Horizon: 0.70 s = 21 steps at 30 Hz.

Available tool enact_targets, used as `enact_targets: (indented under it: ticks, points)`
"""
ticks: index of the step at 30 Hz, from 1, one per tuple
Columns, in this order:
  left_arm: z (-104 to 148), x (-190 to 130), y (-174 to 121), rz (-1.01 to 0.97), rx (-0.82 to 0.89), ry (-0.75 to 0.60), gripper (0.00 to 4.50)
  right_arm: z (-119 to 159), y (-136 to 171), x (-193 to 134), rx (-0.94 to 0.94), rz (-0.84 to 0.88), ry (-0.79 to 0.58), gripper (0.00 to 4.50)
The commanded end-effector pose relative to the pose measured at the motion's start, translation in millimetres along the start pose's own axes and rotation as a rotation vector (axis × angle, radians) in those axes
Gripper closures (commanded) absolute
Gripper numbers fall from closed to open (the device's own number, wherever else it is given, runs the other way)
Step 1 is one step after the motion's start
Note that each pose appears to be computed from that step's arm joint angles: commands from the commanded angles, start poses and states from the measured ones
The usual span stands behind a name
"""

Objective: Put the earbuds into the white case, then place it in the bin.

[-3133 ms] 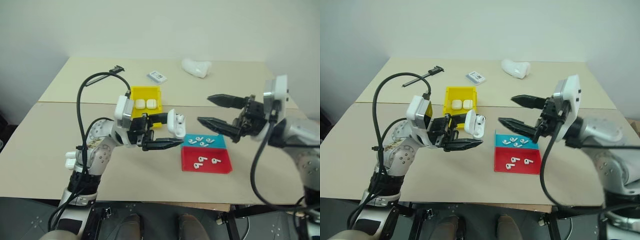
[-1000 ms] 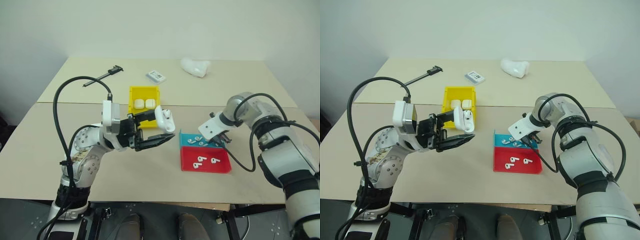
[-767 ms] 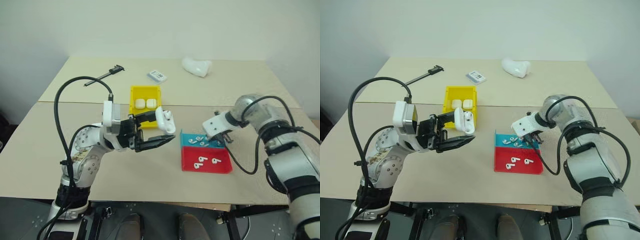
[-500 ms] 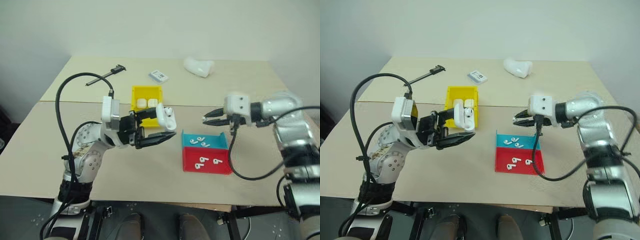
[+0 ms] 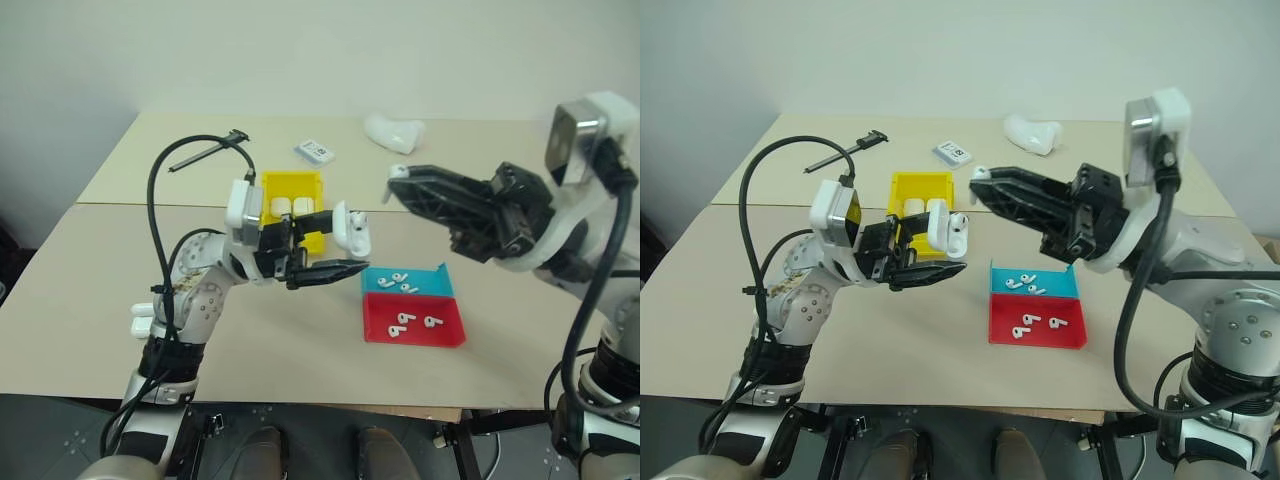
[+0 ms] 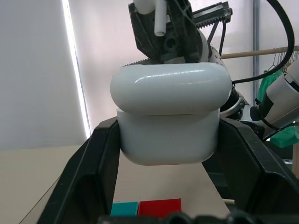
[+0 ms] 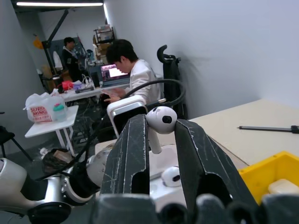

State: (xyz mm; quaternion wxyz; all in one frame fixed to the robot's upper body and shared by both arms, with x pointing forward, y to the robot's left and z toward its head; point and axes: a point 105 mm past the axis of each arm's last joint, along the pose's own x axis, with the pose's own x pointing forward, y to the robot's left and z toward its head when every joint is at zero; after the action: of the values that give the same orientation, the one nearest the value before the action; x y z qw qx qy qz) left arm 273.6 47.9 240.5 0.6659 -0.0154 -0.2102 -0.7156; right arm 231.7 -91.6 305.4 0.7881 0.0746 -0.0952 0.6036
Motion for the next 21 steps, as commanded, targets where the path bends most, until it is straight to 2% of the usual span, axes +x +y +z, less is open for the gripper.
enact_targets:
  ticks: [1, 14, 20, 21]
  points:
    - [5.9, 7.0, 0.1, -0.029, 0.032, -0.009, 1.71, -2.4, 6.7, 2.3, 0.008, 0.012, 0.025, 3.88]
    - [6.8, 8.5, -2.0, -0.023, 0.037, -0.009, 1.71, -33.0, 4.4, -6.2, -0.010, -0.002, 0.183, 3.88]
    - [7.1, 9.3, -1.9, -0.014, 0.038, -0.012, 1.71, -40.5, 5.0, -5.9, -0.047, 0.007, 0.216, 3.88]
    - [7.2, 9.2, -1.9, -0.013, 0.038, -0.013, 1.71, -40.9, 4.6, -6.2, -0.054, 0.006, 0.219, 3.53]
